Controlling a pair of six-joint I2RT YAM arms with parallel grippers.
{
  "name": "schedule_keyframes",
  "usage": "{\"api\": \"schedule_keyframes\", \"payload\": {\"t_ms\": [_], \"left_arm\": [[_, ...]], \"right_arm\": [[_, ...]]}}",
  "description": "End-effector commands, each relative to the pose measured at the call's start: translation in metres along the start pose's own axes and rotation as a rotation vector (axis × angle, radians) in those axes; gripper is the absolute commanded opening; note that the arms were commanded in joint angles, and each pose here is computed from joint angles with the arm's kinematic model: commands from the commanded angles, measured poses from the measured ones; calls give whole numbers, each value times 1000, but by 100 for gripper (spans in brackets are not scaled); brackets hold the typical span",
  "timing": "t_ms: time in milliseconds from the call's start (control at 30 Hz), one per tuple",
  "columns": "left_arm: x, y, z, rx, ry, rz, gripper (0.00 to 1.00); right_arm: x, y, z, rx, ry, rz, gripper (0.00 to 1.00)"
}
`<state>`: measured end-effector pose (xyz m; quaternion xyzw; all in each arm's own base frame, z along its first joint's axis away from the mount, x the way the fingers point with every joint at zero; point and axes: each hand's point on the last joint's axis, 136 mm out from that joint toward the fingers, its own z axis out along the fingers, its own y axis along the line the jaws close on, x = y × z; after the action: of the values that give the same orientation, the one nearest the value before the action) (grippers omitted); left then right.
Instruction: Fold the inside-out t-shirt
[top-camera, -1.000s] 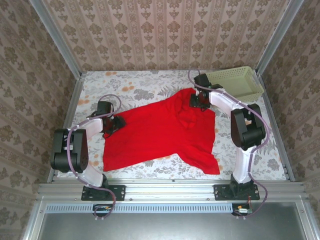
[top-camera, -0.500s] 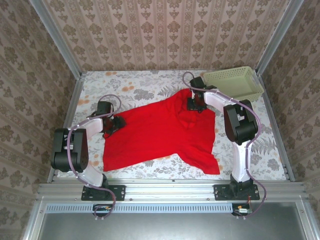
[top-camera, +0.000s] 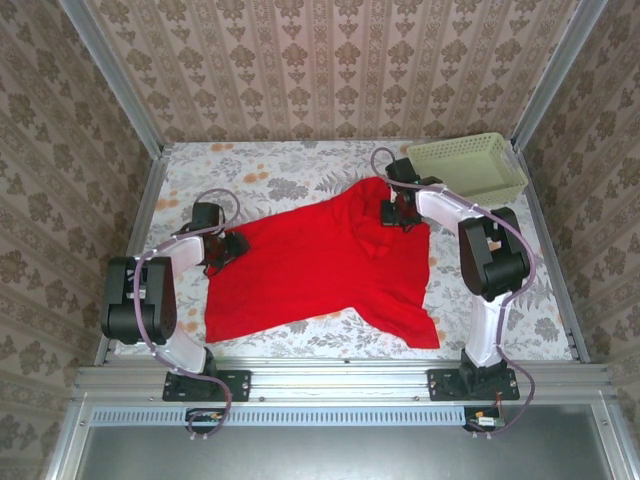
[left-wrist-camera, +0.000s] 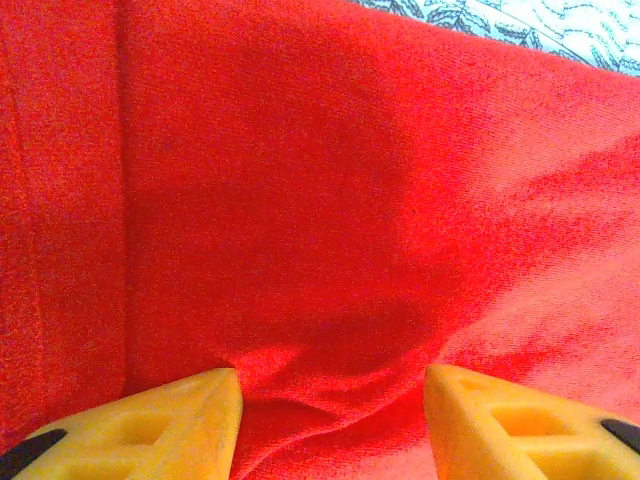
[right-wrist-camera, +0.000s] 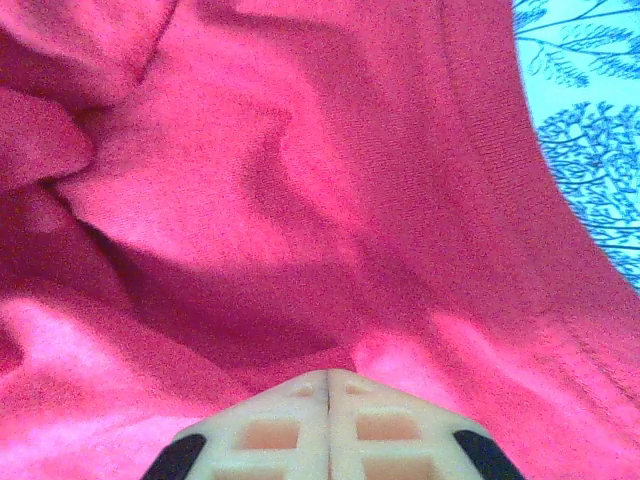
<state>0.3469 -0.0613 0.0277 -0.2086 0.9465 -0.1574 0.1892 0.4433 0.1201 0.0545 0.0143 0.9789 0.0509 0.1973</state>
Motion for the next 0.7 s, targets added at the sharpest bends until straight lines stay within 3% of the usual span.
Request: {"api": "schedule_keyframes", "payload": {"t_ms": [0, 67, 200, 667], "left_arm": [[11, 18, 6, -58, 35, -3, 53], [12, 18, 6, -56, 35, -3, 53], [11, 18, 5, -54, 34, -2, 53], [11, 17, 7, -54, 39, -3, 53]], "right_arm": [[-10, -1, -9, -43, -40, 27, 18], [-11, 1, -5, -47, -35, 14, 26], [-13, 5, 4, -62, -16, -5, 34], [-6, 19, 26, -105, 44, -40, 37]]}}
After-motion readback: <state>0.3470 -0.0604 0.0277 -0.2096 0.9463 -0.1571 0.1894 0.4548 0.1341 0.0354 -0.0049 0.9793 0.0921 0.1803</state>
